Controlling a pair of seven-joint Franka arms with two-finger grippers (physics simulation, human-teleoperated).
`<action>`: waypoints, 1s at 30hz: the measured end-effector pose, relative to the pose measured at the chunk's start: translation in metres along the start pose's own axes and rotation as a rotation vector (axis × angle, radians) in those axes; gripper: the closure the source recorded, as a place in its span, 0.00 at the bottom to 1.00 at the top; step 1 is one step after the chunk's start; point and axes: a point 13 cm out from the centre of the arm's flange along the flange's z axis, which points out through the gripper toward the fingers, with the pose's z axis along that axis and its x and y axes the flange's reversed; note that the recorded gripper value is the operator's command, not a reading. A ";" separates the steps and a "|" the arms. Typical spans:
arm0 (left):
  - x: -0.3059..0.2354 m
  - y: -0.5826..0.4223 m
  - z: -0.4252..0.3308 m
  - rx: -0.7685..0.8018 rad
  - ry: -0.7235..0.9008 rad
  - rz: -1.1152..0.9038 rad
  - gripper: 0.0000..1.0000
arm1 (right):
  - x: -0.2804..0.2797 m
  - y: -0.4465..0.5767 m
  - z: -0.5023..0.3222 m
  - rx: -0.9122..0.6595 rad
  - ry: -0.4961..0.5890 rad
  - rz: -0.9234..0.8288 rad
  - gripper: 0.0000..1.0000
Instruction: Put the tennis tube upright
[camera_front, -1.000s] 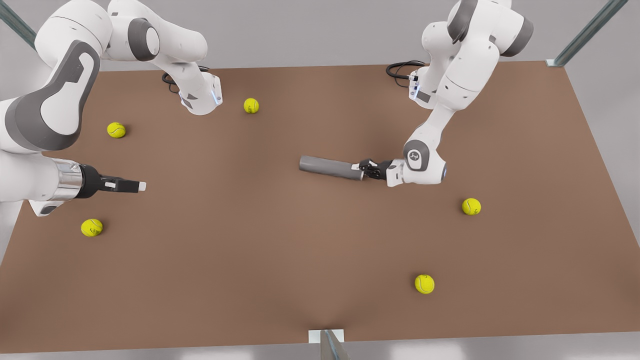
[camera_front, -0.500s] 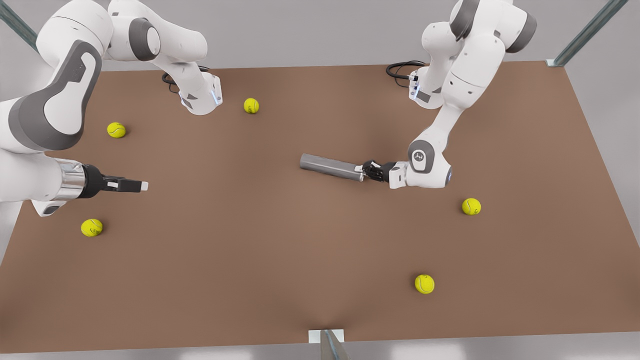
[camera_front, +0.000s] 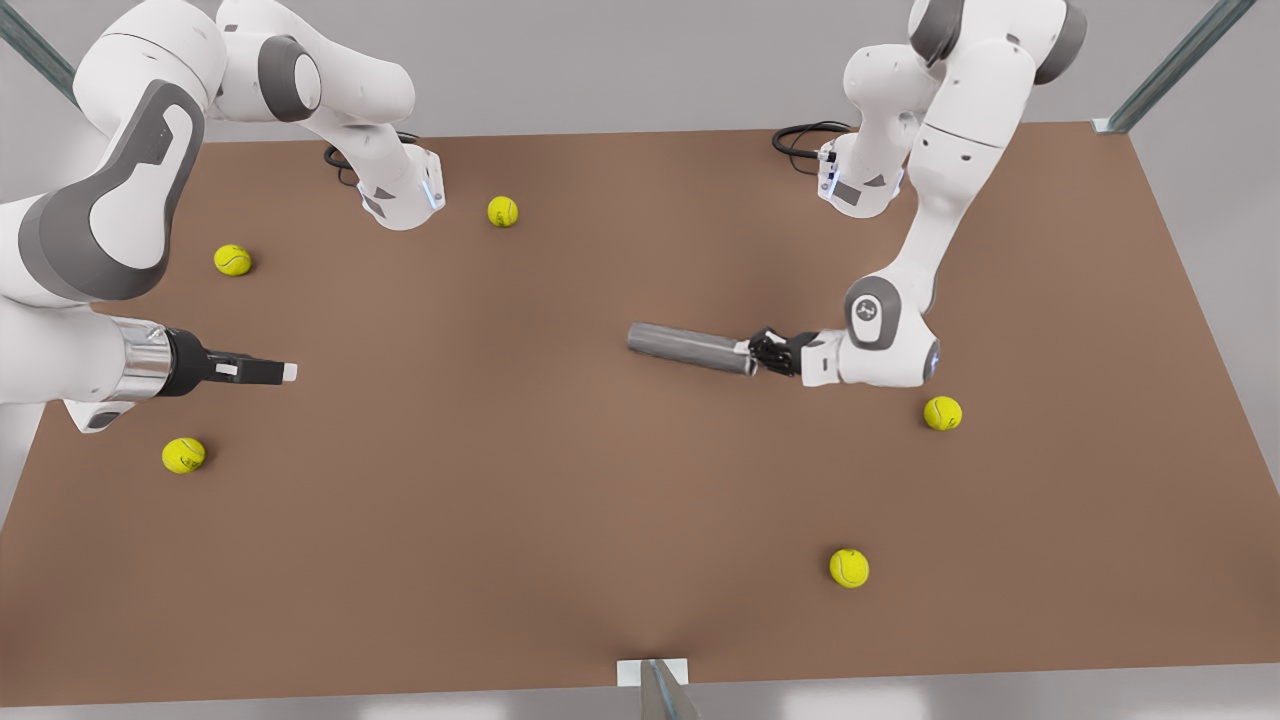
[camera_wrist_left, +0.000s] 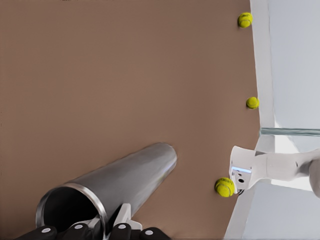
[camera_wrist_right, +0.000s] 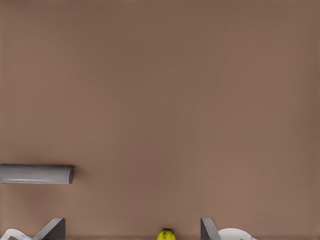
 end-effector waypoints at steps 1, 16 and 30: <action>0.000 0.001 -0.005 -0.012 0.006 0.004 0.79 | 0.000 0.000 0.000 0.000 0.000 0.000 0.00; -0.023 0.000 -0.124 -0.196 -0.077 0.061 0.79 | 0.001 0.003 0.001 0.002 0.001 -0.002 0.00; -0.048 -0.010 -0.225 -0.455 -0.096 0.093 0.79 | 0.002 0.008 0.003 0.007 0.003 -0.008 0.00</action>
